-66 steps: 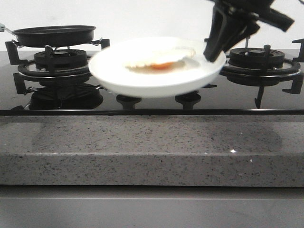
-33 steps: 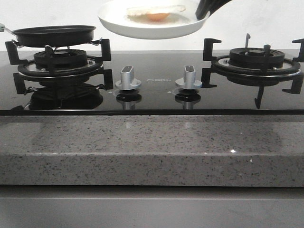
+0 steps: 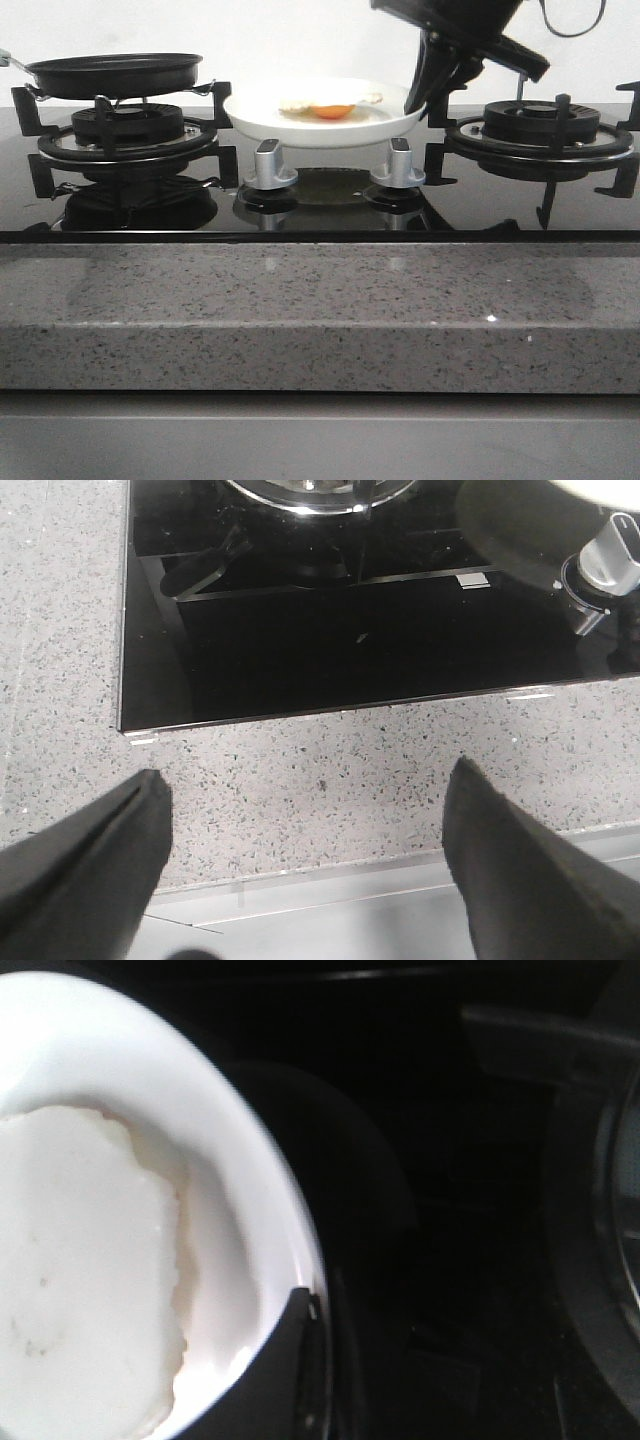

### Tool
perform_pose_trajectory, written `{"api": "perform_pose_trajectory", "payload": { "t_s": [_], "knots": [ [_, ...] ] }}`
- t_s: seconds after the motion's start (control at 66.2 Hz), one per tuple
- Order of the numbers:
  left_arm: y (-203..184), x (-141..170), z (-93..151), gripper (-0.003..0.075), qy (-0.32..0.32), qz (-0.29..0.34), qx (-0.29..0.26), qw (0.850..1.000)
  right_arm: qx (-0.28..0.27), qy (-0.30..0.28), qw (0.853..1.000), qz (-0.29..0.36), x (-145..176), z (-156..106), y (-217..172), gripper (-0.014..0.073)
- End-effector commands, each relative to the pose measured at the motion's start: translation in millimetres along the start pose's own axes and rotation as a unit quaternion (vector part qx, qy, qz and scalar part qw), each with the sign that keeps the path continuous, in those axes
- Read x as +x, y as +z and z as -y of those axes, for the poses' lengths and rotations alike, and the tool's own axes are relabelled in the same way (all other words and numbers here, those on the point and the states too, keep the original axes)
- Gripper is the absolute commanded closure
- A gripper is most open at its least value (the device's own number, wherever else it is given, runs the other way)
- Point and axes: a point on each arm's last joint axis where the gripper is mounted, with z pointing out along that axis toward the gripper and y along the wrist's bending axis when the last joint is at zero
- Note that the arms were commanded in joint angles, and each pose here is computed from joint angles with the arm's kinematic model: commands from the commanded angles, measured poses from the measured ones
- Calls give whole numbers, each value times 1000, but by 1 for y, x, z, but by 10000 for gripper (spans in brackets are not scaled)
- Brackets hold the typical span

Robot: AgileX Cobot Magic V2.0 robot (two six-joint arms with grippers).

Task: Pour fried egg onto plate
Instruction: 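Carry the plate with the egg between the burners and lower it with the right gripper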

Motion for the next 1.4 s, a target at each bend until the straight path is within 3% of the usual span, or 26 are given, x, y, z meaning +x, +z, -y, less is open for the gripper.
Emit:
{"api": "perform_pose_trajectory", "payload": {
  "t_s": [0.0,0.71,1.208,1.269,1.389],
  "knots": [
    [-5,-11,1,166,-4,44,5,999,-31,-3,998,51,-8,-15,-38,704],
    [-5,-11,1,166,-4,44,5,999,-7,12,997,72,-14,-5,-35,704],
    [-5,-11,1,166,-4,44,5,999,8,14,999,35,-9,1,-25,698],
    [-5,-11,1,166,-4,44,5,999,8,14,999,35,-9,1,-25,662],
    [-5,-11,1,166,-4,44,5,999,6,14,999,42,-11,1,-25,493]
  ]
}}
